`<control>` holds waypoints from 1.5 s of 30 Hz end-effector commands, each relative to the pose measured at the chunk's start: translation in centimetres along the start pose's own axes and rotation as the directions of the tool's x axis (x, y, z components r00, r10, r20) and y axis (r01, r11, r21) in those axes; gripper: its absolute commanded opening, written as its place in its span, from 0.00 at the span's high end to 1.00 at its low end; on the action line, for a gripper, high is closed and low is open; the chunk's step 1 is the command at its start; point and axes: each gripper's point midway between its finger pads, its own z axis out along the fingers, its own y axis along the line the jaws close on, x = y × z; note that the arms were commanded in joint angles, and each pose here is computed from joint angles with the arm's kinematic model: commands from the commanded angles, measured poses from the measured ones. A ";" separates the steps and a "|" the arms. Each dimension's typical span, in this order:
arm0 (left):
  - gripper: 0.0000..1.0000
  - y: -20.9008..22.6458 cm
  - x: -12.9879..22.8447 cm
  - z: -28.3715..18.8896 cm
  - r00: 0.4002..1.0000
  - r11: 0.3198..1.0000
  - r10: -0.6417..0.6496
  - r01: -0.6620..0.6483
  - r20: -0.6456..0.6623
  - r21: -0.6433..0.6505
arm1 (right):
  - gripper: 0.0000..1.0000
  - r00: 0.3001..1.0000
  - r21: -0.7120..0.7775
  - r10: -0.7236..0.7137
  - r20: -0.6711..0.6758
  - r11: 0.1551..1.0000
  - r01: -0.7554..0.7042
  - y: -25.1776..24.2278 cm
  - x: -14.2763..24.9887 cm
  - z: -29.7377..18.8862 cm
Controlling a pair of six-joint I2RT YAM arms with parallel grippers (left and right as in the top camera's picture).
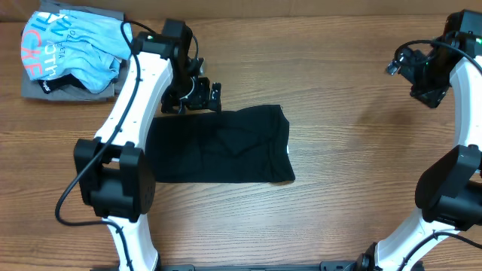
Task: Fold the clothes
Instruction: 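Raise the left gripper and move the right gripper to the strip's right end, then grasp the right end of the black strip with the right gripper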
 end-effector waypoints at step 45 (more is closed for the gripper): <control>0.00 4.3 2.4 -15.2 0.915 0.928 -0.063 0.200 0.398 -0.314 | 0.00 0.763 -0.275 -0.504 -0.404 0.863 0.424 12.8 23.9 10.7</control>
